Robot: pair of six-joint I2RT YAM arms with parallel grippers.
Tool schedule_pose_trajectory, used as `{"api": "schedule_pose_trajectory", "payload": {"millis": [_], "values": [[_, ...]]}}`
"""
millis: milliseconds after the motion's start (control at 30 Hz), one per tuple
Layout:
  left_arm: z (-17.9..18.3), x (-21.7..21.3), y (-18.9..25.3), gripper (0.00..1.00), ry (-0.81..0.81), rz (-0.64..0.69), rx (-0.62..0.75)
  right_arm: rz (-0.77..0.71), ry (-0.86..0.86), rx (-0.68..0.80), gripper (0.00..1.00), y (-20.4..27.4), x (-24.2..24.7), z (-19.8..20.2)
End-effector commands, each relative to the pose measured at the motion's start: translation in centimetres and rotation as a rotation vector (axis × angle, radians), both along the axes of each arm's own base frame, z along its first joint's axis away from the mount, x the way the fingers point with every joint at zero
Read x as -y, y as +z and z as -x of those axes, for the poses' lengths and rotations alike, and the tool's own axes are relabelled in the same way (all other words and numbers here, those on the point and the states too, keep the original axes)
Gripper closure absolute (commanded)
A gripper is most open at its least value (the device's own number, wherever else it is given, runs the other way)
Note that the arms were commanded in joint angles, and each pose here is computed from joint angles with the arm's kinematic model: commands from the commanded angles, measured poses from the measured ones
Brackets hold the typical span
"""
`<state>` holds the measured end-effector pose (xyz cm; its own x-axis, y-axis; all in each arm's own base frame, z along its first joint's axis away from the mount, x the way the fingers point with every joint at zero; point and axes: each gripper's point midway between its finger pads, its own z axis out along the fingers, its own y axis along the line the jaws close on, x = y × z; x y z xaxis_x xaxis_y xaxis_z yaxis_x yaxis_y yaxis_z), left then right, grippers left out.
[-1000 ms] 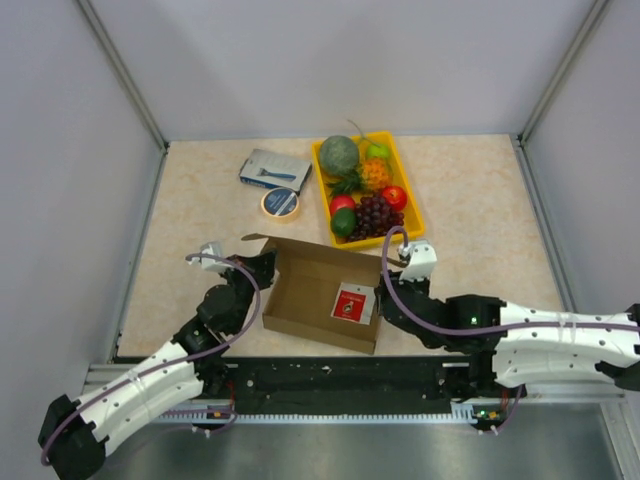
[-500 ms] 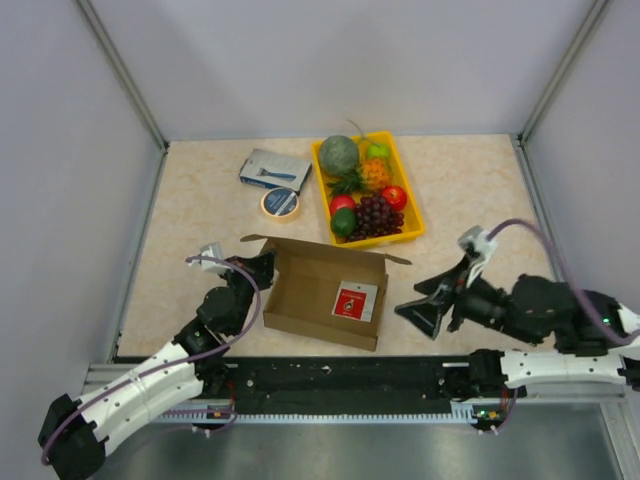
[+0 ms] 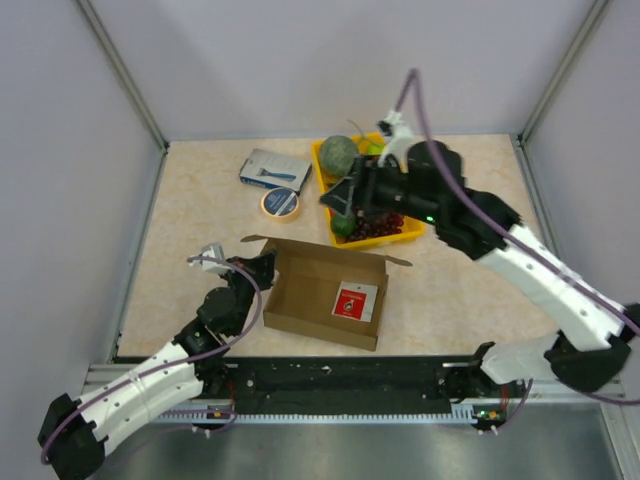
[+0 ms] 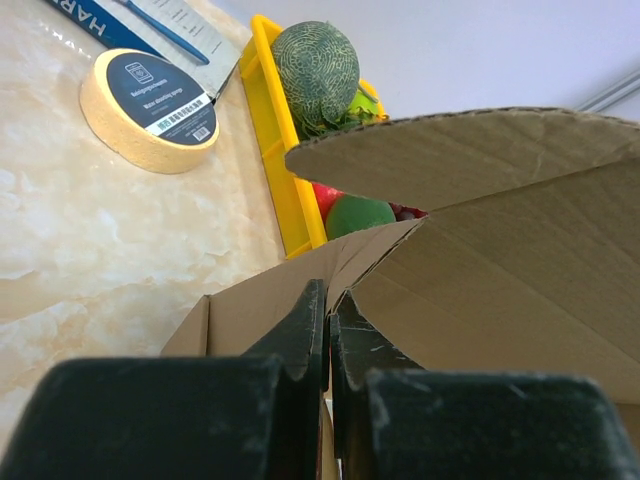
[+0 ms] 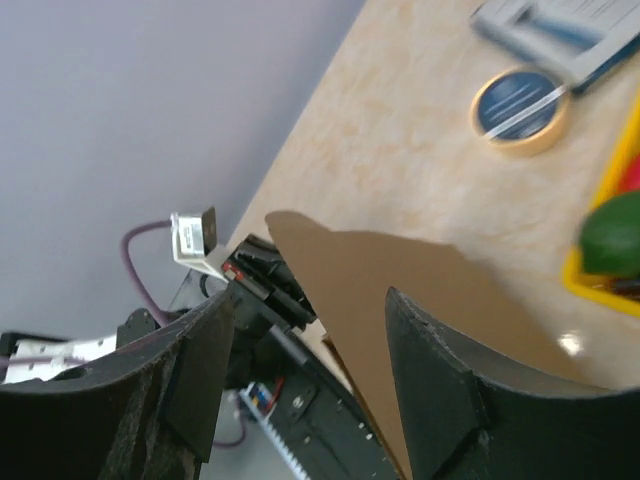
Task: Fold the paper box
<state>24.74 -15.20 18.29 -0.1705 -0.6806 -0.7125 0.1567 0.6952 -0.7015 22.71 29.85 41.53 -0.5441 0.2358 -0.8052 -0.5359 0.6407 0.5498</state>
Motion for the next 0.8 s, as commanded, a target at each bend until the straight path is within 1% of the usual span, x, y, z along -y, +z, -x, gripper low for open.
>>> {"api": "schedule_pose_trajectory", "payload": {"millis": [0, 67, 100, 167, 200, 300, 333, 367, 433, 467, 533, 567, 600, 633, 667, 700, 733, 767], "values": [[1.7, -0.9, -7.5, 1.00, -0.037, -0.226, -0.189, -0.103, 0.360, -0.203, 0.39, -2.7, -7.5, 2.4], [1.9, -1.1, -7.9, 1.00, -0.040, -0.241, -0.200, -0.088, 0.379, -0.265, 0.39, -5.3, -8.9, 1.8], [2.1, -1.1, -8.0, 1.00, -0.044, -0.241, -0.202, -0.086, 0.403, -0.310, 0.39, -6.6, -9.3, 2.2], [2.5, -1.1, -8.1, 1.00, -0.060, -0.233, -0.205, -0.125, 0.441, -0.330, 0.39, -7.4, -10.1, 2.4], [2.6, -1.1, -8.2, 0.98, -0.068, -0.234, -0.202, -0.127, 0.436, -0.384, 0.39, -9.0, -10.1, 2.6], [3.2, -0.7, -7.7, 0.87, -0.111, -0.215, -0.187, -0.160, 0.464, -0.446, 0.39, -10.9, -10.4, 3.5], [3.4, -0.5, -7.5, 0.76, -0.123, -0.206, -0.182, -0.175, 0.469, -0.454, 0.39, -11.2, -10.4, 3.7], [3.7, -0.3, -7.5, 0.73, -0.143, -0.203, -0.191, -0.174, 0.460, -0.480, 0.39, -12.6, -10.1, 4.0], [4.4, -0.3, -8.0, 0.66, -0.164, -0.203, -0.233, -0.203, 0.457, -0.474, 0.39, -12.8, -10.1, 4.1], [4.8, 0.2, -7.3, 0.65, -0.194, -0.182, -0.231, -0.207, 0.451, -0.498, 0.39, -13.8, -9.9, 4.3], [5.8, 0.2, -7.9, 0.54, -0.225, -0.180, -0.287, -0.226, 0.456, -0.489, 0.39, -14.0, -9.9, 4.3], [6.1, 0.3, -6.9, 0.52, -0.239, -0.160, -0.285, -0.224, 0.460, -0.500, 0.39, -14.5, -9.9, 4.5], [7.1, 0.3, -7.4, 0.52, -0.267, -0.164, -0.332, -0.224, 0.459, -0.495, 0.40, -14.6, -9.8, 4.5], [7.7, 0.2, -7.3, 0.51, -0.283, -0.162, -0.350, -0.222, 0.455, -0.492, 0.39, -14.7, -9.7, 4.5], [8.1, 0.2, -5.6, 0.49, -0.299, -0.132, -0.329, -0.213, 0.445, -0.492, 0.39, -15.3, -9.6, 4.5], [8.9, 0.2, -5.3, 0.48, -0.320, -0.101, -0.356, -0.213, 0.445, -0.492, 0.39, -15.4, -9.6, 4.5], [10.1, -0.5, -6.3, 0.48, -0.324, -0.126, -0.421, -0.212, 0.447, -0.491, 0.39, -15.6, -9.6, 4.5], [10.7, -0.7, -4.7, 0.48, -0.341, -0.092, -0.408, -0.206, 0.444, -0.496, 0.39, -16.0, -9.6, 4.5]]}}
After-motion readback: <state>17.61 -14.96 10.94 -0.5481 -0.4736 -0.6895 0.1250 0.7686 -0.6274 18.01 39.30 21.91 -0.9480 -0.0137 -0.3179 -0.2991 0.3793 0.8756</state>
